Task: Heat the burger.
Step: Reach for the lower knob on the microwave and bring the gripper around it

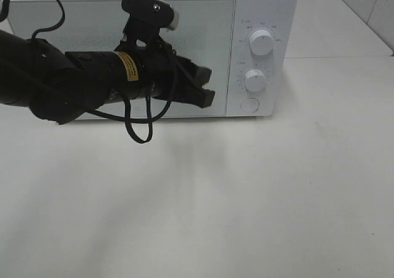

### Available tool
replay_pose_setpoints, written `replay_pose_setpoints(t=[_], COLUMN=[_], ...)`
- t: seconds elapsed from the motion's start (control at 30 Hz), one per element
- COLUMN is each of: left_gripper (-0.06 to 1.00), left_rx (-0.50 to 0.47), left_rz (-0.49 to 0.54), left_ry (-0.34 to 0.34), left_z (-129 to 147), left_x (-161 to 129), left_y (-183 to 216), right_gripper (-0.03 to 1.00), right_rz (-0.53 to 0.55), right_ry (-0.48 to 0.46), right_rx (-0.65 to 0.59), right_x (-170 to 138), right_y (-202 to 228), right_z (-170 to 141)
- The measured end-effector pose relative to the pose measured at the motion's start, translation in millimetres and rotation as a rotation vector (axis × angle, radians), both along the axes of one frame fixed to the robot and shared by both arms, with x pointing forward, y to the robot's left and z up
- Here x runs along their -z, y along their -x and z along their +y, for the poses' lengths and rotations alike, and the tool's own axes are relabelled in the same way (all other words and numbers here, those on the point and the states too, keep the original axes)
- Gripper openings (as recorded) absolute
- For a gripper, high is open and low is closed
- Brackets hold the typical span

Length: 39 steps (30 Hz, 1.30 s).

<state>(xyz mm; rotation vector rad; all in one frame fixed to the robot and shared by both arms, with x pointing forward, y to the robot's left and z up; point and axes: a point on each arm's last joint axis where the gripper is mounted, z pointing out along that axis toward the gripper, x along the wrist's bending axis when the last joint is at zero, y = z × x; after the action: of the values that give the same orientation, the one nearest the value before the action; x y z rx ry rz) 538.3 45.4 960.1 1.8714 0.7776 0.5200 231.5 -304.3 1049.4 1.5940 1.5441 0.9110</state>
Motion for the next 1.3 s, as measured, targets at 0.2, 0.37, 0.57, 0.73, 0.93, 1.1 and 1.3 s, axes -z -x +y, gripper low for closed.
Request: replay_pose_setpoints(t=[0.2,0.37,0.57,0.73,0.93,1.1,1.3], left_gripper=[0.95,0.99,0.99,0.99,0.99,0.99,0.99], left_rx=[-0.015,-0.051,-0.109,-0.236,-0.379,-0.55,-0.685], left_rz=[0.2,0.367,0.543,0.728,0.833,0.858,0.865], left_ry=[-0.238,-0.427,-0.573,-0.52,-0.456,-0.373,-0.303], left_z=[7,21,43,69,111,171,214], left_x=[10,15,2,-23,-40,-66,-83], left_y=[20,35,54,65,55,48,54], right_gripper=[0.67,0.67,0.67,0.67,0.67,0.67,0.67], right_rz=[0.0,0.0,0.0,0.0,0.0,0.0,0.0], right_ry=[0.0,0.0,0.0,0.0,0.0,0.0,0.0], right_rx=[0.0,0.0,0.0,0.0,0.0,0.0,0.0], right_x=[0,0,0,0,0,0,0], right_y=[0,0,0,0,0,0,0], right_z=[0,0,0,0,0,0,0])
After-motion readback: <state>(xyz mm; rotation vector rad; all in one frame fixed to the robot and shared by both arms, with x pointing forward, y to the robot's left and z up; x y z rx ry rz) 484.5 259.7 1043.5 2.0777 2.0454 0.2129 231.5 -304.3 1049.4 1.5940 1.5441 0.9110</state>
